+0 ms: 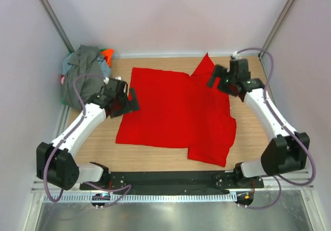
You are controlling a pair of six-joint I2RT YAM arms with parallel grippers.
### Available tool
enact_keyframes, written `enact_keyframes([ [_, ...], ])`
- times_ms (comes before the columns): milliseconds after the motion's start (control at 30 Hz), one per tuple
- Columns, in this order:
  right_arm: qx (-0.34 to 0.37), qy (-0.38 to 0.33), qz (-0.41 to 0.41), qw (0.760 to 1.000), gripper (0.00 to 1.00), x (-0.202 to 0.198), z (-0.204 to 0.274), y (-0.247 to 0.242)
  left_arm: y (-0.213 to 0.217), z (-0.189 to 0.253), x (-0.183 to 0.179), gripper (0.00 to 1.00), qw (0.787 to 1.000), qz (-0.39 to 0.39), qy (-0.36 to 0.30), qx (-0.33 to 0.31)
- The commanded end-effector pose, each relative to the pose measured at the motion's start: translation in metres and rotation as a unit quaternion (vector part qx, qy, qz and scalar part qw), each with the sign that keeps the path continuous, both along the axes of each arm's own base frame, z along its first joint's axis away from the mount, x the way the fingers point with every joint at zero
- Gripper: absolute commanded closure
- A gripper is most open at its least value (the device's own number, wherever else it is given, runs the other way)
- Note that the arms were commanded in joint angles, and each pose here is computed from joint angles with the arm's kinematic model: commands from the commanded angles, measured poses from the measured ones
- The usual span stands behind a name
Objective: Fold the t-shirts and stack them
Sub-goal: Flatten the tshirt out
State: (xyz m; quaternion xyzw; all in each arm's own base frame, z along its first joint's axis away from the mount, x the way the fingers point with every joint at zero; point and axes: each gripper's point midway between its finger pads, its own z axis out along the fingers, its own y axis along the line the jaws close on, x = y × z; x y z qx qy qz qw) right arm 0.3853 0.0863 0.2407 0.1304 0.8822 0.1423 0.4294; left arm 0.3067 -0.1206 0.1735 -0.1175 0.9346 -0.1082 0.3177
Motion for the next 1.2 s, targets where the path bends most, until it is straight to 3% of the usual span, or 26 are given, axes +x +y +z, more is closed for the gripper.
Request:
enact_keyframes([
  [0,0.039,0.065,0.028,0.997,0.0,-0.014,-0.055,0.014,-0.023,-0.034,-0.016,0.08,0.998,-0.001,0.028,-0.054],
  [167,0.051,0.077,0.033,0.995,0.0,-0.023,-0.058,0.016,-0.027,-0.052,-0.043,0.09,0.999,0.01,0.014,-0.042],
  [367,0.13,0.139,0.023,0.981,0.0,-0.054,-0.119,0.034,-0.014,-0.097,-0.058,0.1,0.998,0.046,0.038,-0.033],
  [533,0.139,0.194,0.017,0.971,0.0,-0.069,-0.173,0.036,-0.013,-0.127,-0.064,0.11,0.996,0.048,0.066,-0.022],
  [867,0.076,0.256,-0.065,0.961,0.0,-0.077,-0.221,-0.007,-0.012,-0.163,-0.115,0.13,0.992,0.066,0.106,-0.025],
  [1167,0.043,0.275,-0.097,0.955,0.0,-0.102,-0.225,-0.031,-0.025,-0.13,-0.156,0.13,0.995,0.054,0.082,-0.024],
])
